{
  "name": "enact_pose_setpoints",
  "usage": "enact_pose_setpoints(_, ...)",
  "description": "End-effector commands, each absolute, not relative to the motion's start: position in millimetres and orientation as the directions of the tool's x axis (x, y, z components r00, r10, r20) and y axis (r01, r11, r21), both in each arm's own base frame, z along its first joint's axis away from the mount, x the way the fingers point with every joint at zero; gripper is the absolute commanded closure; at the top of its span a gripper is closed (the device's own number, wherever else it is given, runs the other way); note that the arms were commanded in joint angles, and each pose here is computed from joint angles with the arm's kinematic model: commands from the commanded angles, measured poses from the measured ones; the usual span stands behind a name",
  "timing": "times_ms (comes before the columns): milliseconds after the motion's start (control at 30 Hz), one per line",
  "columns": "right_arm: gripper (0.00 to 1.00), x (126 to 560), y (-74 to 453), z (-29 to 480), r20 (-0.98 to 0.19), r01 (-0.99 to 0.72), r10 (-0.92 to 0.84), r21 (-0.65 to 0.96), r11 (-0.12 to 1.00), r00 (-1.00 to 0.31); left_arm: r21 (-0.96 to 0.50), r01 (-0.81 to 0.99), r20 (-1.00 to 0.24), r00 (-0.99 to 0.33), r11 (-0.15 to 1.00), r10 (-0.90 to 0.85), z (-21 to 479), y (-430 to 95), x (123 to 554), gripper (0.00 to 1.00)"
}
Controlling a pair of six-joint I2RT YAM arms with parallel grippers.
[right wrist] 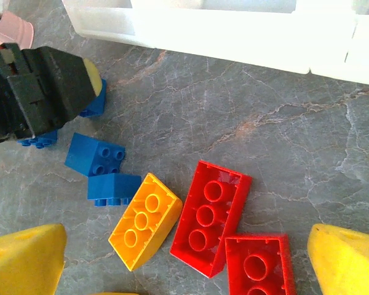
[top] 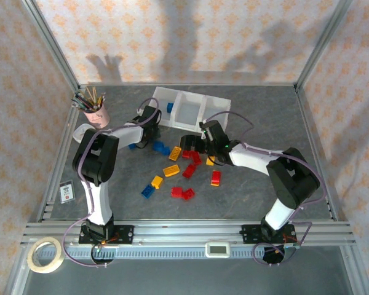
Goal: Sort the legos into containers by color
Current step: Pick up the lego from the center of the table, then place the lego in the container.
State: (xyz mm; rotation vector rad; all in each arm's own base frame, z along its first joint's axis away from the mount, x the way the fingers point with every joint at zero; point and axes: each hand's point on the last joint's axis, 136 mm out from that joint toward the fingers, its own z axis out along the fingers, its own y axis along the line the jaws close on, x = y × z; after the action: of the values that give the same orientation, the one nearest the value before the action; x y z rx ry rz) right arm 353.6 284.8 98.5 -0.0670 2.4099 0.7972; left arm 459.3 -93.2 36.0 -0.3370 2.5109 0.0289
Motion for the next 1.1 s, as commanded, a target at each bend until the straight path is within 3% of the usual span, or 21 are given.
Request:
enact_pose_setpoints(0, 0.00, 364, 288, 125, -0.605, -0.257, 0.144, 0.526, 0.811, -0.783, -0.099, -0.232, -0.613, -0.752, 0.968, -0.244, 71, -94, 457, 0.90)
enact_pose_setpoints(233, 0.00, 367, 292, 144, -0.622, -0.276, 0.154, 0.538, 0.797, -0.768, -0.166, -0.209, -0.666, -0.696, 0.964, -0.266, 120, -97, 455, 0.92)
enact_pose_setpoints(467, 0.00, 384, 289, 158, -0.648, -0.240, 0.193, 0.518, 0.821, -0.737, -0.198, -0.211, -0.707, -0.645, 0.957, -0.289, 158, -104, 483, 0.92)
enact_pose_setpoints(833, 0.00, 418, 279, 162, -0.660, -0.175, 0.255, 0.512, 0.841, -0.707, -0.178, -0.249, -0.710, -0.637, 0.952, -0.299, 138, -121, 558, 0.92)
enact_pose_setpoints(933, 0.00, 423, 277, 163, -0.660, -0.173, 0.259, 0.515, 0.840, -0.705, -0.149, -0.266, -0.719, -0.631, 0.952, -0.289, 131, -120, 572, 0.88)
enact_pose_setpoints(1067, 0.00, 425, 278, 169, -0.672, -0.189, 0.247, 0.506, 0.841, -0.698, -0.132, -0.264, -0.720, -0.637, 0.955, -0.276, 128, -122, 583, 0.74)
